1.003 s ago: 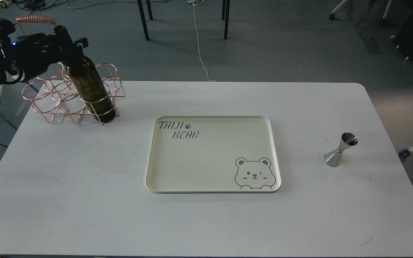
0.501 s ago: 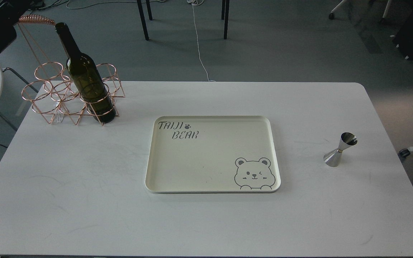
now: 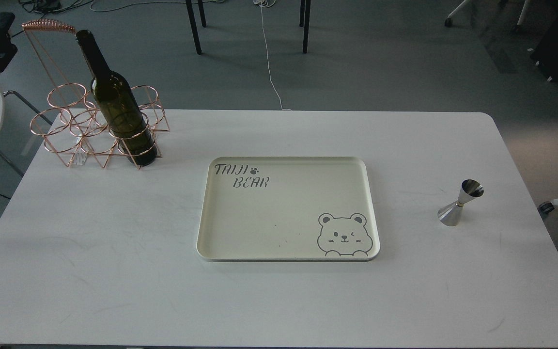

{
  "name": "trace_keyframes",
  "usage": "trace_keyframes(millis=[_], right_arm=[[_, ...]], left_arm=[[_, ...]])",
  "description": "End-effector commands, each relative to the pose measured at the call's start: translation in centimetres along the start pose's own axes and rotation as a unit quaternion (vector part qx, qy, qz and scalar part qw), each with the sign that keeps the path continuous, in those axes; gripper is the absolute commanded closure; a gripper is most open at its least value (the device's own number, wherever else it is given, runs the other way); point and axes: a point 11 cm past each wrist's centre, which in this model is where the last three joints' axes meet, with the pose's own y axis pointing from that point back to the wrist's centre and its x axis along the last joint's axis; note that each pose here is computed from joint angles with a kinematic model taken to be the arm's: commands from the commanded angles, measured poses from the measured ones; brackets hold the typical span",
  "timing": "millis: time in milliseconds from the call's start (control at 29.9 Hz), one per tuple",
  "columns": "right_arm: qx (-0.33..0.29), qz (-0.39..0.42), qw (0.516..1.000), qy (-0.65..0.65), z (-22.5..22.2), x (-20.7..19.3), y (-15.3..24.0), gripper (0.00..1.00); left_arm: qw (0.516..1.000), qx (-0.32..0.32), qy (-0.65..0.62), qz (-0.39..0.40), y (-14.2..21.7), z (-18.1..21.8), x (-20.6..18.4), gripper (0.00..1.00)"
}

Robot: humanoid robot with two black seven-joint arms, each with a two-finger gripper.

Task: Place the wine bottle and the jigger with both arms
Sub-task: 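Release the bottle and withdraw the left gripper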

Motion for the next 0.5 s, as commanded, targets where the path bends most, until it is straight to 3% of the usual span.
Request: trace_keyframes(millis=[0,468], right_arm=[[0.003,0.028,0.999,-0.042,1.1,1.1,1.0,0.01],[-0.053,0.054,0.985,-0.153,9.0,-1.8,1.3,0.01]], left_arm=[[0.995,-0.005,0.099,0.022,1.0,-1.7,1.2,0.02],[0.966,-0.025,0.243,0.085,2.8,-9.0,3.4,0.02]])
